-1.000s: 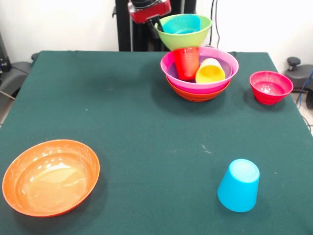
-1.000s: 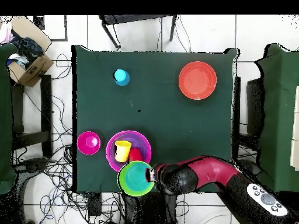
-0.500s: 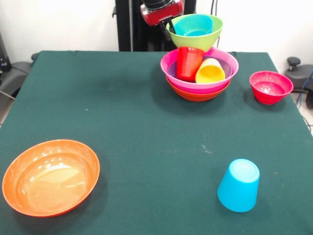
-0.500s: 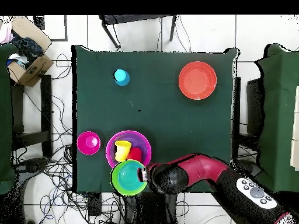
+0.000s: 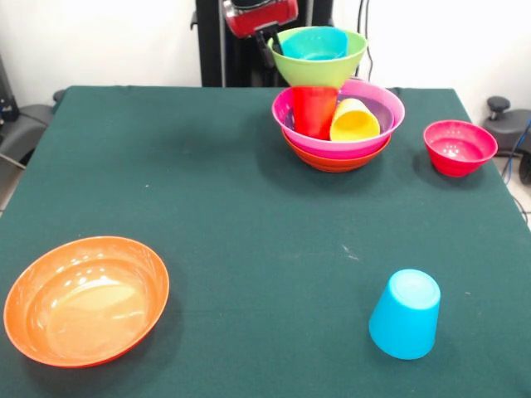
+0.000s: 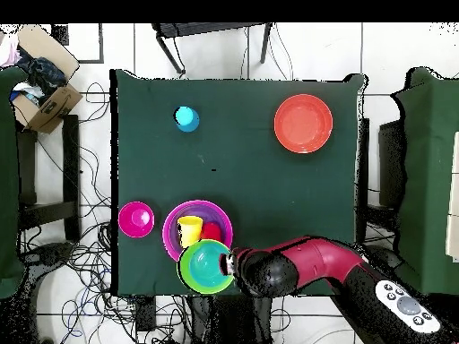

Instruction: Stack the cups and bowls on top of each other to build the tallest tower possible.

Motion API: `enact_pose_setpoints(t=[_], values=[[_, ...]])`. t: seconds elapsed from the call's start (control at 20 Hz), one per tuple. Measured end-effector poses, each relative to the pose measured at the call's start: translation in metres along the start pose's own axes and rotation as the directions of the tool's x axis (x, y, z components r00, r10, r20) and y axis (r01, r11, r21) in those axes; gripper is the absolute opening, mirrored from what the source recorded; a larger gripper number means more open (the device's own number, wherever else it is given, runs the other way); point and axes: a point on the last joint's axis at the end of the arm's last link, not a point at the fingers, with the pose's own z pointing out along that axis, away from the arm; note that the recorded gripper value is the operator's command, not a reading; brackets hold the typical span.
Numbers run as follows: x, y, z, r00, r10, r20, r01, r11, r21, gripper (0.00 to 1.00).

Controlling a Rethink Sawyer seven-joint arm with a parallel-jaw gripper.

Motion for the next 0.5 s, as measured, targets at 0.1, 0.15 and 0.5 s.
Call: enact_pose_setpoints(t=[0.1, 0.15, 0.5], values=[[-0.003, -0.001, -0.004, 1.0000, 0.005, 0.008, -0.005, 1.0000, 0.005, 0.00], [-0.007, -0.002, -0.010, 0.9997, 0.013, 0.018, -0.014, 0.9999, 0.008, 0.00], [-0.021, 0.000, -0.030, 0.9977, 0.045, 0.050, -0.046, 0.9988, 0.019, 0.00]])
